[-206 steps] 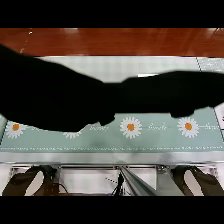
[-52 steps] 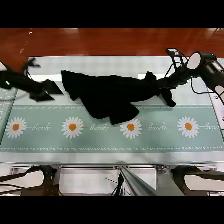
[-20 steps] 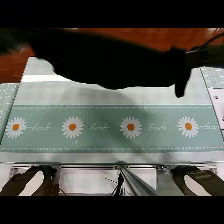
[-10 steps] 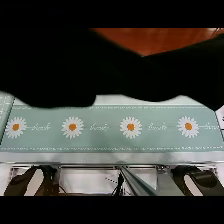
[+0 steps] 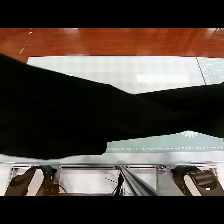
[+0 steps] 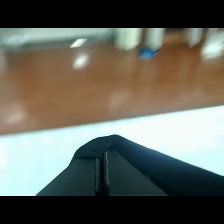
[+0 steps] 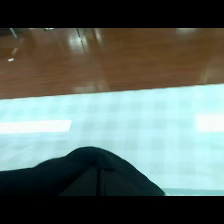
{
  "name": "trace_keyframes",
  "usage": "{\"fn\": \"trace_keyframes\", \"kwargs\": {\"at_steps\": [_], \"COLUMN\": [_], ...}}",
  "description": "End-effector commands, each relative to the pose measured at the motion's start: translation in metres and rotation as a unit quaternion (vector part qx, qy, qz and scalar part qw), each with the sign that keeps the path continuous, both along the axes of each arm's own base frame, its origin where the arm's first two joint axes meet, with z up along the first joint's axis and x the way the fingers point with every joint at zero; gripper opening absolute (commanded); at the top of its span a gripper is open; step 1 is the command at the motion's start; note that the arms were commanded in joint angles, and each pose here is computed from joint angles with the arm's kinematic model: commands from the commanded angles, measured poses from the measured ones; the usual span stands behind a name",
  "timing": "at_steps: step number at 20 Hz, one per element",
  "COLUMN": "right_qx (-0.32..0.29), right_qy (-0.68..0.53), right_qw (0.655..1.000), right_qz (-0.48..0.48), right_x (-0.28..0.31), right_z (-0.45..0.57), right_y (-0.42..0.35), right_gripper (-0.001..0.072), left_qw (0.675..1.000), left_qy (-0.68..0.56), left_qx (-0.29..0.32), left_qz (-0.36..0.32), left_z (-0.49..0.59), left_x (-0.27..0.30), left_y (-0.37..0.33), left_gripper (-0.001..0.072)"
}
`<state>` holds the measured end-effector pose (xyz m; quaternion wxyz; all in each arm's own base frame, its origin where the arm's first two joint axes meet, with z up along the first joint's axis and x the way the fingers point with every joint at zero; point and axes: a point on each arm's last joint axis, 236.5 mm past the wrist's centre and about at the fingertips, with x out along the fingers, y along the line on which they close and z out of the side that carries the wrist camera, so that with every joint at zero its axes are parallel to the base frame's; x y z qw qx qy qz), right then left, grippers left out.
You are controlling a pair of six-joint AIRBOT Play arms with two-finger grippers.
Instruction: Fold the shirts.
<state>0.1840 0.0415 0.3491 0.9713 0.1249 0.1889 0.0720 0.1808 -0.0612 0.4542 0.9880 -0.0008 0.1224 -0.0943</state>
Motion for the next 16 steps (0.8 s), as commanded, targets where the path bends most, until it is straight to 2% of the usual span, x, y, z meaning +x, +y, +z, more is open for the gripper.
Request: {"fn": "trace_keyframes", "kwargs": {"at_steps": [1,7,11,13,16], "right_qx": [-0.006,0.025,0.045,0.033,-0.01], "right_qy": [-0.005,-0.11,-0.134,-0.08,0.101], "right_qw": [0.996,0.992,0.989,0.995,0.992], "right_qz": [-0.09,-0.062,-0.036,-0.044,-0.077], "right_x": [-0.012,-0.03,-0.053,-0.065,-0.086], "right_z": [0.011,0.075,0.097,0.074,-0.005], "right_y": [-0.042,-0.029,-0.018,-0.022,-0.04], "right_gripper": [0.0019,0.0019,0.0019,0.0019,0.0019], "left_qw": [0.994,0.992,0.985,0.985,0.988], "left_qy": [0.043,-0.094,-0.139,-0.079,0.021], "left_qx": [0.02,0.02,0.059,0.075,0.058], "left_qz": [0.095,0.077,0.087,0.132,0.144], "left_z": [-0.02,0.043,0.066,0.04,-0.007], "left_x": [-0.008,-0.027,-0.063,-0.073,-0.063], "left_y": [0.045,0.028,0.024,0.041,0.053], "left_gripper": [0.0019,0.0019,0.0017,0.0017,0.0017]}}
